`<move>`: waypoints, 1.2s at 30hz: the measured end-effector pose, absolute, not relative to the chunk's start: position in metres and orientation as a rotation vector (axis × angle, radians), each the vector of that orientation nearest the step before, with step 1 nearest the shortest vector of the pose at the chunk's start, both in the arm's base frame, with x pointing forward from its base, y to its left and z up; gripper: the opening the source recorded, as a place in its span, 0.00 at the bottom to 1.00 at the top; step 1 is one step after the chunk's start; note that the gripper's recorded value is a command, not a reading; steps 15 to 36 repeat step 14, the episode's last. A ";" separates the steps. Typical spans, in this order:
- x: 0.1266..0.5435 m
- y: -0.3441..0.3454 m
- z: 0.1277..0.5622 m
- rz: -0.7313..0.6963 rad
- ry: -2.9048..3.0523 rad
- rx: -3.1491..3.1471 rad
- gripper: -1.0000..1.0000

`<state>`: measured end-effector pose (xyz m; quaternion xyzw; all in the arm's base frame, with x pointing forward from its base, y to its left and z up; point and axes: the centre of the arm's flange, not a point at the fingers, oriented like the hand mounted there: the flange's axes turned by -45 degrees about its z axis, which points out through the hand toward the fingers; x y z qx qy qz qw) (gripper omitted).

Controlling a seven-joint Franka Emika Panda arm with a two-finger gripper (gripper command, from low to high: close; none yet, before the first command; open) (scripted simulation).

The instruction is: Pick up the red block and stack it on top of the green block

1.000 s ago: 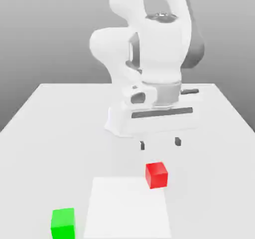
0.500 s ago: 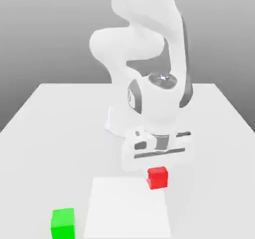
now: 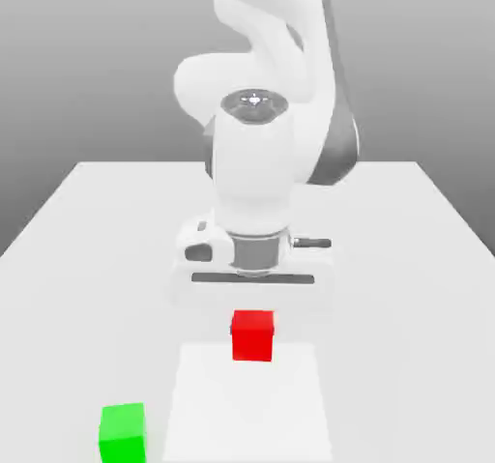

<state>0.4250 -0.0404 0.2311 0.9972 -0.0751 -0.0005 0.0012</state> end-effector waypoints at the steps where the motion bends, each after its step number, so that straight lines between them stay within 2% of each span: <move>1: 0.434 -0.057 0.234 -0.001 -0.297 3.126 0.00; 6: 0.470 -0.137 0.241 0.000 -0.560 3.092 0.00; 10: 0.474 -0.148 0.194 0.000 -0.593 3.086 0.00; 11: 0.474 -0.149 0.186 0.000 -0.595 3.085 1.00; 36: 0.474 -0.149 0.186 0.000 -0.595 3.085 1.00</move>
